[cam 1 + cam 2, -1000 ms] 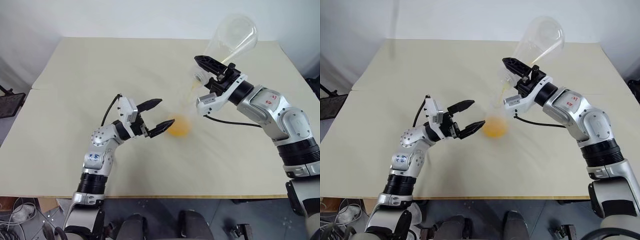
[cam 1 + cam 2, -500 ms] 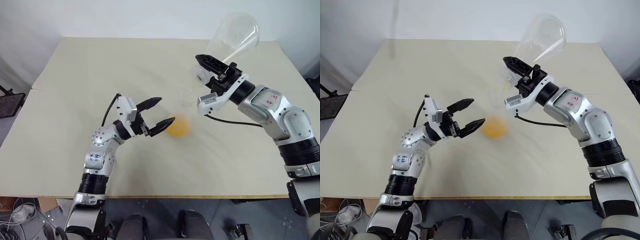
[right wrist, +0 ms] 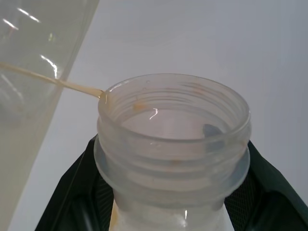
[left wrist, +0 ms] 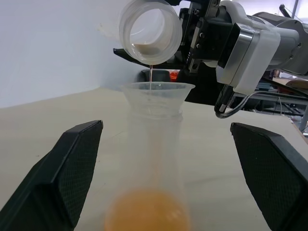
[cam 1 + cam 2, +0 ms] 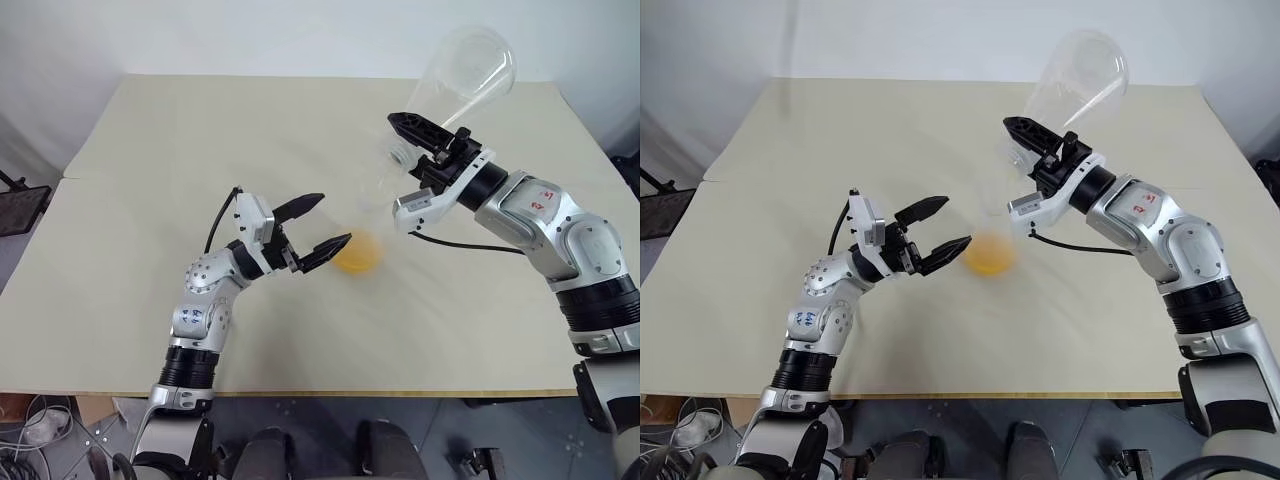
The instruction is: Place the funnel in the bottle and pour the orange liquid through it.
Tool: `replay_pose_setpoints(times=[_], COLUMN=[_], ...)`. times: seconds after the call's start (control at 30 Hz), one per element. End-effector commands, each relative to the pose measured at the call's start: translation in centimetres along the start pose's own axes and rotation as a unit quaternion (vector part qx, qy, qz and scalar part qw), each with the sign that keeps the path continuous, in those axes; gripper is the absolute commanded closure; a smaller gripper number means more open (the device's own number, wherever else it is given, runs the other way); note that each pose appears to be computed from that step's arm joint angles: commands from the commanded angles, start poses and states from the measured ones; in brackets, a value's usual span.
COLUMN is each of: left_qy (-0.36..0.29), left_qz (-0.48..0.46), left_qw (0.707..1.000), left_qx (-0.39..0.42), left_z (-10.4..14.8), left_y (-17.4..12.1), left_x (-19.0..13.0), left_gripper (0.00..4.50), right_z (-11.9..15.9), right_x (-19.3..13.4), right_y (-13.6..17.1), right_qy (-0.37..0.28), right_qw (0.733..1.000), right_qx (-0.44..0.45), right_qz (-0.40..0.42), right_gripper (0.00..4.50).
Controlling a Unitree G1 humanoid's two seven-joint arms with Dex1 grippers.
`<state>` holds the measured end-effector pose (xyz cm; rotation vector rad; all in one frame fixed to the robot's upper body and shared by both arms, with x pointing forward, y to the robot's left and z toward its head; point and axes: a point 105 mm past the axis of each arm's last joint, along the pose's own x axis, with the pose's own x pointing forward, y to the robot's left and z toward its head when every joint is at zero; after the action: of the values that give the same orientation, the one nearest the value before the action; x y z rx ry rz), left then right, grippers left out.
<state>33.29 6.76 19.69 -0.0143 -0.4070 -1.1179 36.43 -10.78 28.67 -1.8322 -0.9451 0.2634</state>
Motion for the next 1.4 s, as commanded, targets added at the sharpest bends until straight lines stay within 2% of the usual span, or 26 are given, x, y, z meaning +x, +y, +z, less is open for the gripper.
replay_pose_setpoints(times=[0.03,0.13,0.2,0.33,0.5,0.53,0.6,0.73,0.77,0.87,0.9,0.97,1.0,1.17,1.27,1.4], left_qy=[-0.012,-0.007,-0.005,-0.003,0.002,0.004,0.007,0.009,0.009,0.01,0.01,0.011,0.011,0.011,0.01,0.01], left_qz=[-0.005,-0.008,-0.009,-0.012,-0.015,-0.015,-0.013,-0.013,-0.013,-0.014,-0.014,-0.015,-0.015,-0.018,-0.02,-0.025], left_qw=[1.0,1.0,1.0,1.0,1.0,1.0,1.0,1.0,1.0,1.0,1.0,1.0,1.0,1.0,1.0,1.0], left_qx=[0.013,0.014,0.014,0.012,0.012,0.012,0.012,0.01,0.009,0.009,0.009,0.009,0.009,0.008,0.008,0.007], left_z=[0.8,0.8,0.8,0.8,0.8,0.8,0.7,0.6,0.6,0.6,0.6,0.5,0.5,0.5,0.6,0.8], left_y=[0.1,0.1,0.1,0.0,0.0,-0.1,0.0,-0.1,-0.1,-0.1,-0.1,-0.1,-0.1,-0.1,-0.1,-0.1], left_x=[0.2,0.1,0.0,0.0,-0.1,-0.2,-0.4,-0.6,-0.5,-0.6,-0.6,-0.6,-0.5,-0.4,-0.4,-0.3], left_gripper=[0.0,0.0,0.0,0.0,0.0,0.0,0.0,0.0,0.0,0.0,0.0,0.0,0.0,0.0,0.0,0.0], right_z=[0.0,-0.2,-0.1,-0.7,-2.8,-4.0,-5.1,-6.8,-7.1,-8.1,-8.5,-10.4,-11.0,-13.2,-14.8,-15.4], right_x=[0.0,-0.1,-0.1,-0.3,-1.3,-1.7,-2.3,-4.8,-5.5,-7.8,-8.8,-11.8,-13.1,-18.6,-22.6,-26.0], right_y=[-1.3,-1.5,-1.7,-1.7,-3.1,-4.2,-4.7,-4.0,-3.4,-2.2,-1.6,0.1,1.0,4.6,7.0,9.1], right_qy=[0.007,0.022,0.026,0.047,0.086,0.102,0.106,0.109,0.118,0.144,0.152,0.211,0.231,0.331,0.39,0.421], right_qw=[0.999,0.996,0.988,0.978,0.945,0.905,0.831,0.701,0.676,0.634,0.608,0.593,0.577,0.57,0.534,0.5], right_qx=[0.033,0.076,0.149,0.199,0.304,0.393,0.523,0.687,0.713,0.749,0.768,0.76,0.764,0.727,0.716,0.709], right_qz=[-0.025,-0.03,-0.041,-0.046,-0.087,-0.128,-0.155,-0.155,-0.145,-0.13,-0.131,-0.163,-0.174,-0.19,-0.224,-0.264], right_gripper=[2.03,2.03,2.03,2.03,2.03,2.03,2.03,2.03,2.03,2.03,2.03,2.03,2.03,2.03,2.03,2.03])
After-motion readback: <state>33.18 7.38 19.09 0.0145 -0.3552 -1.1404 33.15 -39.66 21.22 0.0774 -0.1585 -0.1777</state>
